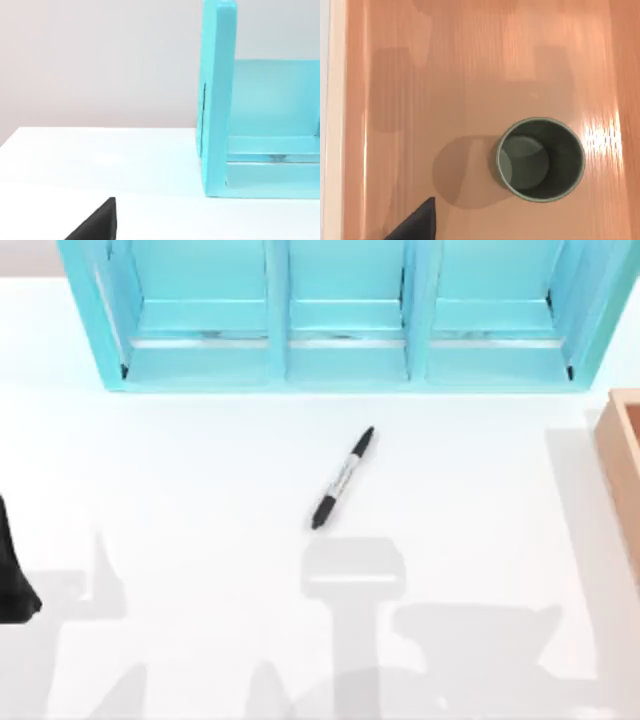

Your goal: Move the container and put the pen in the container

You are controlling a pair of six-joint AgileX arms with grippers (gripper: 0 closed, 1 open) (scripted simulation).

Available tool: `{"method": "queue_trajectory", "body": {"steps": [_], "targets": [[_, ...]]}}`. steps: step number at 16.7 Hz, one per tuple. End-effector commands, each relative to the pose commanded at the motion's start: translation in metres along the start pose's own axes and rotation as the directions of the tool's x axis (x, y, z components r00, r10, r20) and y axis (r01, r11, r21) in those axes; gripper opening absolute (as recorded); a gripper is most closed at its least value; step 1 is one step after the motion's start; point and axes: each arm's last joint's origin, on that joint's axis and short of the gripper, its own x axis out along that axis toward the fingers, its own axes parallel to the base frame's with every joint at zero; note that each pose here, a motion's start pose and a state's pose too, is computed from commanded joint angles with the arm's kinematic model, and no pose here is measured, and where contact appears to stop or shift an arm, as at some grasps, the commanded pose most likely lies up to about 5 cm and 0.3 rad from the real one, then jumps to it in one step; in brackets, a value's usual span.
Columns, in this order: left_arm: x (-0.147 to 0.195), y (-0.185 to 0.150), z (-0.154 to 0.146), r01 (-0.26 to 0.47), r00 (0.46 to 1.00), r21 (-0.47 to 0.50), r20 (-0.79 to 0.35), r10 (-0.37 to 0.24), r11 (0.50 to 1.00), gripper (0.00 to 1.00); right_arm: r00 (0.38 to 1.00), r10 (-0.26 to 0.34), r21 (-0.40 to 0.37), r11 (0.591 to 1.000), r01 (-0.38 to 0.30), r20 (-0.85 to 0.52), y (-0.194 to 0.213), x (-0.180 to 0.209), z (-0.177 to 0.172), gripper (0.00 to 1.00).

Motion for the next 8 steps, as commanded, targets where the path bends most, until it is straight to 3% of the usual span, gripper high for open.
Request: {"method": "queue_trajectory", "body": {"steps": [4, 8], "targets": [[0.000, 0.000, 0.000, 0.000, 1.000, 0.000, 0.000, 0.000, 1.000, 1.00, 0.955, 0.053, 0.003, 0.999, -0.054, -0.292, -0.030, 0.038, 0.045, 1.00], [0.000, 0.000, 0.000, 0.000, 1.000, 0.000, 0.000, 0.000, 1.000, 1.00, 0.876, 0.109, 0.026, 0.994, -0.110, -0.471, -0.054, 0.074, 0.065, 1.00]]}}
